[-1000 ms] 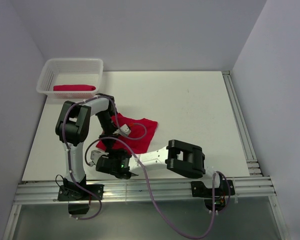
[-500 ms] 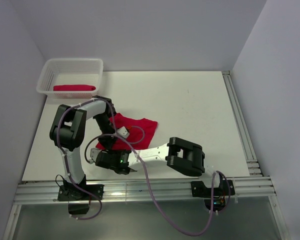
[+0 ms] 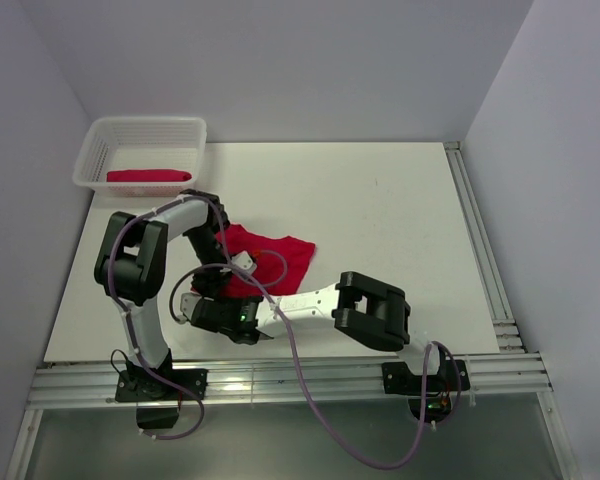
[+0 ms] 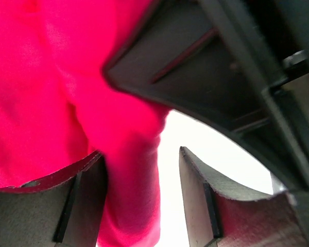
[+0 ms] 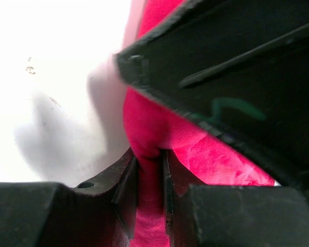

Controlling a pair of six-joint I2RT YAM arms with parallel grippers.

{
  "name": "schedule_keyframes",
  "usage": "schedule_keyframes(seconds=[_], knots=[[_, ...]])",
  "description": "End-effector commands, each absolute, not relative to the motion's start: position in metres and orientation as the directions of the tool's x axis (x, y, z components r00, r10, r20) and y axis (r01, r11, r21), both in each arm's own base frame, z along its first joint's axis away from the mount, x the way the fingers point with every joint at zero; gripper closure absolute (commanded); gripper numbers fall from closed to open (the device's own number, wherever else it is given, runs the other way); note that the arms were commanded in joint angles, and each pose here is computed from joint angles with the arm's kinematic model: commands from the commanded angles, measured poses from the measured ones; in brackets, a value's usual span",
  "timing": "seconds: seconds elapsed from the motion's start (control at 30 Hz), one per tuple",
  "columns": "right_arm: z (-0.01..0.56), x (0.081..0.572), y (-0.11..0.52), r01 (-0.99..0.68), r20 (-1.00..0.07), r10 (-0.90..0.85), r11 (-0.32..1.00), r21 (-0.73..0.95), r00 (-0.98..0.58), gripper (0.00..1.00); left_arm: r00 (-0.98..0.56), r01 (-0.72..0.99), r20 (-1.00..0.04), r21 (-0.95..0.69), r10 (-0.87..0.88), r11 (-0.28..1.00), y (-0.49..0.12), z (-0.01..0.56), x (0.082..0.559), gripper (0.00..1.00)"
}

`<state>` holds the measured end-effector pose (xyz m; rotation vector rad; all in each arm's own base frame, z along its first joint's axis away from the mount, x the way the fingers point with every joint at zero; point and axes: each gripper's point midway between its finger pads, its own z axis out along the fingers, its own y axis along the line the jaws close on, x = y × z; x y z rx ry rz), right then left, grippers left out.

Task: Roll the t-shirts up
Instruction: Roll the tshirt

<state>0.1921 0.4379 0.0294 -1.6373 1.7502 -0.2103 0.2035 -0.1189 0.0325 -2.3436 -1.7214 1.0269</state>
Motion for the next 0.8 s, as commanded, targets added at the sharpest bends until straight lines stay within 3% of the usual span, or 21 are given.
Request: schedule_keyframes(seconds=[0.0,0.47,0.77], knots=[[0.038,0.189,0.449,-0.836,-0.449,-0.892,0.213,-0.505,0.045,1.0,0.204,0.872,-0.452,-0.319,0.869,-0.371,-0.119,0.032,0.241,0.41],[0.031,0.173,0.45,-0.87,-0.447,-0.893,0.178,-0.46,0.053,1.0,0.207,0.905,-0.43,-0.257,0.879,-0.339,-0.124,0.047,0.281,0.39],[0.031,0.173,0.449,-0.871,-0.441,-0.896,0.17,-0.461,0.059,1.0,0.199,0.896,-0.353,-0.312,0.914,-0.316,-0.101,0.044,0.264,0.43]])
